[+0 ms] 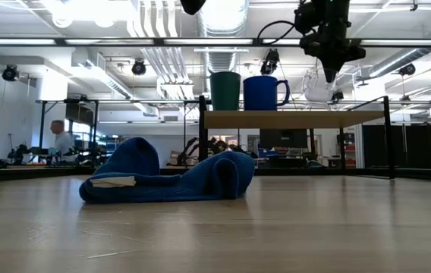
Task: Stack small to large cups/mugs on shelf
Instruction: Put the transparent mug on the shelf
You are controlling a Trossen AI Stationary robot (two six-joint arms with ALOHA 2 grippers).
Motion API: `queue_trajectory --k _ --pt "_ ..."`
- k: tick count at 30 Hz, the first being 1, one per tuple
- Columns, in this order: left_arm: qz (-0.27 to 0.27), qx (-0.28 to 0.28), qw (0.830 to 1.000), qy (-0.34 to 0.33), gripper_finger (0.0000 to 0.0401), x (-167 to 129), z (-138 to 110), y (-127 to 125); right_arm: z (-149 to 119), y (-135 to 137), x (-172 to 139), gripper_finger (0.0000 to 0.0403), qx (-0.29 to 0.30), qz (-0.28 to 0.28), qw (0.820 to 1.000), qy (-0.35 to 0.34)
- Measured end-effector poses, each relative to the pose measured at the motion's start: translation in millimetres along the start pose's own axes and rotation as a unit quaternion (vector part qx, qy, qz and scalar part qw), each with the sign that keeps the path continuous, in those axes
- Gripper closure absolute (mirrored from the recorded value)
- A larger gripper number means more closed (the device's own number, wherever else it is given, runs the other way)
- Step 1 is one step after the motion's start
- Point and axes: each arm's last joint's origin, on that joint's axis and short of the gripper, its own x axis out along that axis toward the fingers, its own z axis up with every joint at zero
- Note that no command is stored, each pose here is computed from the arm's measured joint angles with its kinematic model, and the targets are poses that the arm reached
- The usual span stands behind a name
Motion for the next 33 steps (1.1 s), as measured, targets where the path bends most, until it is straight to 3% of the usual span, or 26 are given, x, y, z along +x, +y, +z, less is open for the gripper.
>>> queue_trajectory --k 33 --pt "0.0 0.0 1.0 0.0 0.029 1 0 0 -2 0 13 0.0394 0.033 -0.01 0.999 0.025"
